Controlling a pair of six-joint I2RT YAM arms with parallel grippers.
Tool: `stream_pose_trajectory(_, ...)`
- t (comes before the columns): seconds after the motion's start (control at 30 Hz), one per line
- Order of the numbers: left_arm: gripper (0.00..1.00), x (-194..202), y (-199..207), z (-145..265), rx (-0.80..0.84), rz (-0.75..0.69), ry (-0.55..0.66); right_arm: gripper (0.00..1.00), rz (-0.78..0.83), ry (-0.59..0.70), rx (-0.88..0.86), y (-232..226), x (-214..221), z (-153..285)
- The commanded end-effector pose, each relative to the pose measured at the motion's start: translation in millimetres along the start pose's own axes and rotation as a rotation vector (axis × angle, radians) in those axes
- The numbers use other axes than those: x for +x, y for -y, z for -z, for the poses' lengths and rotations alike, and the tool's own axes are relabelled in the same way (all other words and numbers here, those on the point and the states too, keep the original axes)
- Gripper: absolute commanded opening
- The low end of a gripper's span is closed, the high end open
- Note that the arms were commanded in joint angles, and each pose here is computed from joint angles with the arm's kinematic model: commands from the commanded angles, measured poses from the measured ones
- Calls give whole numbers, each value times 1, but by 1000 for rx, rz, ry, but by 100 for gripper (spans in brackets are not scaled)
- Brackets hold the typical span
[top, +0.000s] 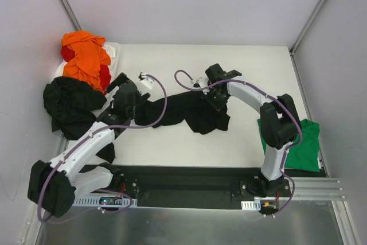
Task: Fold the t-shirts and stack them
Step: Flatten out the tshirt
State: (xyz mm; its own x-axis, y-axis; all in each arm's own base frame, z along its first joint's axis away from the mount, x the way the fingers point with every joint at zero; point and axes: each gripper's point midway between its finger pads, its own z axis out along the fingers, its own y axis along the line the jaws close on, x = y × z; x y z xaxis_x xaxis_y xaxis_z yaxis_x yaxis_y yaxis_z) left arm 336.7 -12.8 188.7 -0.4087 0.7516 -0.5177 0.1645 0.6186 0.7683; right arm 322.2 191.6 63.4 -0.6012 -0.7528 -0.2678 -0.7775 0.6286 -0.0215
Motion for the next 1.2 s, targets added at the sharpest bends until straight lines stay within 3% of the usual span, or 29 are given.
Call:
stream_pose_trajectory(0.0, 99, -59, -6, 48, 79, 54, 209, 1, -4, -11, 4, 4, -1, 1)
stream_pose_trajectory(0.17, 99, -69, 37, 66, 235, -25, 255, 1, 1, -25, 37, 11, -2, -3)
stream_pose_trajectory(0.47, 99, -42, 130, 53, 435, -277, 173, 1, -1, -46, 107, 27, 2, -3)
stream_pose_trajectory(0.87, 99, -35, 188, 63, 536, -420, 149, 1, -9, -74, 108, 29, 6, -12)
stream_pose_trajectory(1.17, 99, -35, 204, 69, 568, -454, 156, 1, -3, -82, 115, 31, 9, -13)
